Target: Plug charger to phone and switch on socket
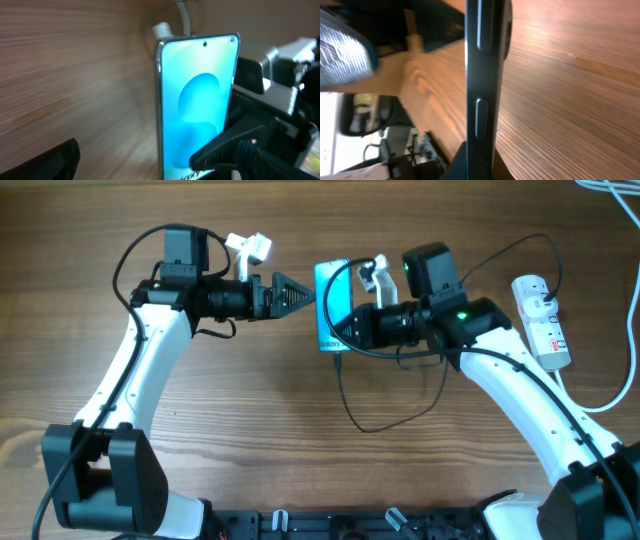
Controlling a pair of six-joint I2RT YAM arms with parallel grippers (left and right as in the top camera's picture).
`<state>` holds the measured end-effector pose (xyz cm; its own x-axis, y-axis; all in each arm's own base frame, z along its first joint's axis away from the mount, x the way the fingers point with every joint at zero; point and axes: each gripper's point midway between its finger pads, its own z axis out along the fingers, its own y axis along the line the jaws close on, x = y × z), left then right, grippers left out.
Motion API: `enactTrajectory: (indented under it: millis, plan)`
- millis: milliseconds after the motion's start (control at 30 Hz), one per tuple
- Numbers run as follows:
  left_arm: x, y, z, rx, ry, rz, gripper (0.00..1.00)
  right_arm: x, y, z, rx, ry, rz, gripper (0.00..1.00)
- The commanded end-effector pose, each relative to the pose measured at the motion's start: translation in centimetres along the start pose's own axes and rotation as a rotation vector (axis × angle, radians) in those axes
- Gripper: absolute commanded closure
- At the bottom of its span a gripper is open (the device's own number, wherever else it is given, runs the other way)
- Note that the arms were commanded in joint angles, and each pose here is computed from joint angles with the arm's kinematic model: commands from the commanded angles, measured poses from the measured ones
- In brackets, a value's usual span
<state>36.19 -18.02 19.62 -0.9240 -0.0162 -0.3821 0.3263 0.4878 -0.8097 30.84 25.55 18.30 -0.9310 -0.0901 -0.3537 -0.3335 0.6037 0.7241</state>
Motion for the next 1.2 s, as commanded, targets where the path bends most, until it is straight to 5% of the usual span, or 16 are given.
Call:
enactTrajectory:
  millis: [0,67,200,667,1167]
  plan:
    - [-0.4,6.4,-1.8,-0.367,-0.072,-0.131,0.00,0.9,-3.1,1.3,0.085,0.009,0.007,0.96]
    - [0.2,9.9,-3.5,-0.588,-0.106,-0.234,0.00,1.7,-4.3,2.2,0.091,0.024,0.032,0.96]
    - [1.6,11.8,-5.0,-0.733,-0.089,-0.283,0.00,2.8,-6.7,4.2,0.104,0.059,0.089,0.96]
    - [1.5,11.8,-5.0,-0.733,-0.089,-0.279,0.00,5.9,-12.8,9.8,0.114,0.187,0.167,0.96]
    - [1.5,11.8,-5.0,-0.732,-0.089,-0.279,0.00,6.9,-15.2,9.8,0.226,0.205,0.177,0.96]
